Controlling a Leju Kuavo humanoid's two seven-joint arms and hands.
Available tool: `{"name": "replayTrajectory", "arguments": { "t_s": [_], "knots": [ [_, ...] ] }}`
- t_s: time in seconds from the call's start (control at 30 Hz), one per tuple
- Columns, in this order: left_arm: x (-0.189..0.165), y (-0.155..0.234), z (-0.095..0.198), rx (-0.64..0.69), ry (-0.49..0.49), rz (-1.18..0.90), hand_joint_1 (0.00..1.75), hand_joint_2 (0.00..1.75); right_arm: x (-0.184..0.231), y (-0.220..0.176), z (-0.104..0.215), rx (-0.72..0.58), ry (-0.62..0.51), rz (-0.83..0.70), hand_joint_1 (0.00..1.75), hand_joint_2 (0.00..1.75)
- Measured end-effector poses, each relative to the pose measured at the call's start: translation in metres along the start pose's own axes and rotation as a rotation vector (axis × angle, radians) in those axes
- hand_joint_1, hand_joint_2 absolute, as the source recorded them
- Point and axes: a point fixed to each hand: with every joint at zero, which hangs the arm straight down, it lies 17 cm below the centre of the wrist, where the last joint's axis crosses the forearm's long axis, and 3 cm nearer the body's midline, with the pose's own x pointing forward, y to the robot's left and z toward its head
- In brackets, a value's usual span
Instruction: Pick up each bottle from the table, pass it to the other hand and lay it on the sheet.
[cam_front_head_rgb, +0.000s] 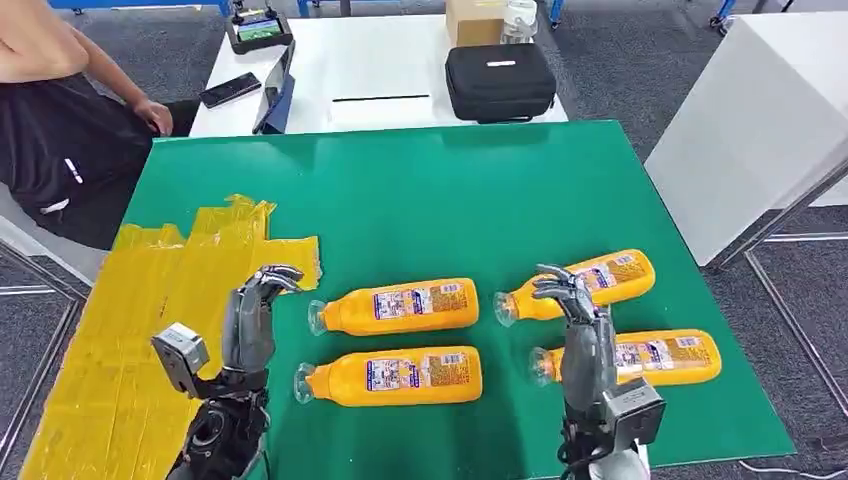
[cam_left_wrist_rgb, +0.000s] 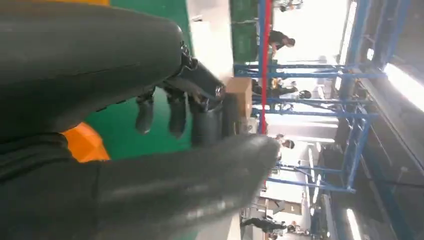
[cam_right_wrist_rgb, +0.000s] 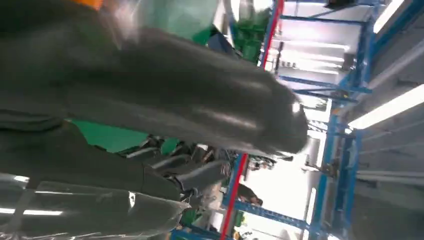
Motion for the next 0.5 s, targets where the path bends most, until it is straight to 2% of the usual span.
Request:
{"name": "replayTrajectory", "arguments": {
  "t_s": [0.1,0.23,0.33,0.5],
  "knots": [
    [-0.004,0.006,0.003,0.013,0.021,-0.001,0.0,0.0,-0.007,-0.004,0.007,0.046,0.049,0.082,0.0,1.75],
    [-0.006,0.026,0.007,0.061,0.032,-0.008,0.0,0.0,-0.044,-0.016,0.038,0.212,0.214,0.426,0.0,1.75],
    [-0.006,0.034,0.013,0.067,0.04,-0.005,0.0,0.0,-0.058,-0.044,0.06,0.271,0.282,0.608,0.0,1.75],
    [-0.006,0.043,0.019,0.081,0.049,-0.007,0.0,0.0,-0.065,-0.09,0.076,0.292,0.347,0.825,0.0,1.75]
  ]
}}
